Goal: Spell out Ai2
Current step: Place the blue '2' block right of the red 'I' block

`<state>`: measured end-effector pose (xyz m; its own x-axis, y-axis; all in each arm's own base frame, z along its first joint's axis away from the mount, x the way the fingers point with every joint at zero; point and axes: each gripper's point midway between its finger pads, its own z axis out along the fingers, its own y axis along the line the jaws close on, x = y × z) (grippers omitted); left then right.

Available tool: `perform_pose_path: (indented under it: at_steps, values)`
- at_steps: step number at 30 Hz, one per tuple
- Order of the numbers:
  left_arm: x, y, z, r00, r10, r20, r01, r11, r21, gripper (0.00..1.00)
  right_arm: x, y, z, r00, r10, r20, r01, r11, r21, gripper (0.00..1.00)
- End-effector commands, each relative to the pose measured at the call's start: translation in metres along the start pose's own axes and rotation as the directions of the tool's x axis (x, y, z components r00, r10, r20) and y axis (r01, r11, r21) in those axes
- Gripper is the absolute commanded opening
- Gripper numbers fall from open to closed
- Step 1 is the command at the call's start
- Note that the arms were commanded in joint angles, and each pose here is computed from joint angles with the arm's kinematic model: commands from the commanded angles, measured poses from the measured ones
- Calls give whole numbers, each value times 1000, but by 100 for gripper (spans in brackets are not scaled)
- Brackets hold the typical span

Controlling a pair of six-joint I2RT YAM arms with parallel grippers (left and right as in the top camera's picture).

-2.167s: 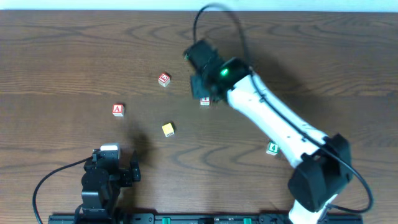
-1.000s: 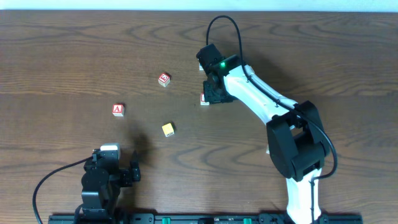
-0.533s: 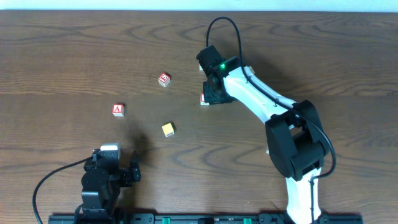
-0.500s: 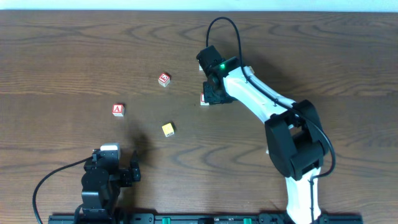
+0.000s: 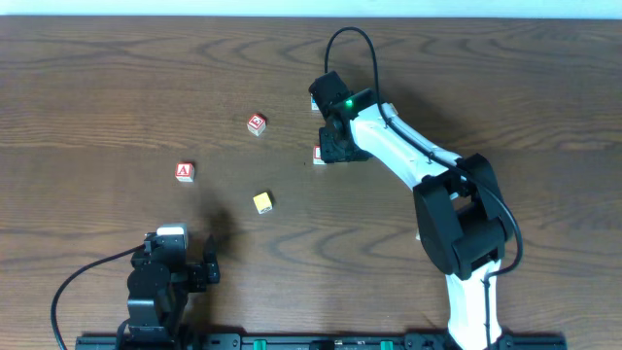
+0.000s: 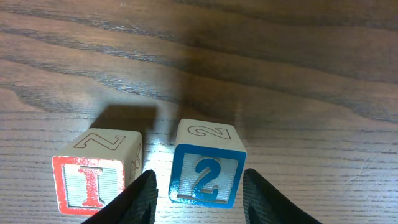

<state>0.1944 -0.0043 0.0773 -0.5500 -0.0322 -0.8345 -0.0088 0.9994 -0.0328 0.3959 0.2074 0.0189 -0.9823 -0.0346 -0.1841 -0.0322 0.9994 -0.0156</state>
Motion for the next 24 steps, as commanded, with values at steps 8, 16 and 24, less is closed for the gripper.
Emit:
perform_pose_path:
  at_steps: [8, 16, 24]
  values:
    - [2, 2, 1, 1000, 13, -4, -13, 1000, -10, 95, -3, -8, 8, 1000, 29, -5, -29, 999, 15, 47]
    - [2, 2, 1, 1000, 13, -4, -13, 1000, -10, 95, -77, -25, -38, 977, 38, 209, -51, 997, 56, 50]
    - [2, 2, 1, 1000, 13, -4, -13, 1000, -10, 95, -131, -14, -198, 905, 45, 423, -16, 997, -71, 44]
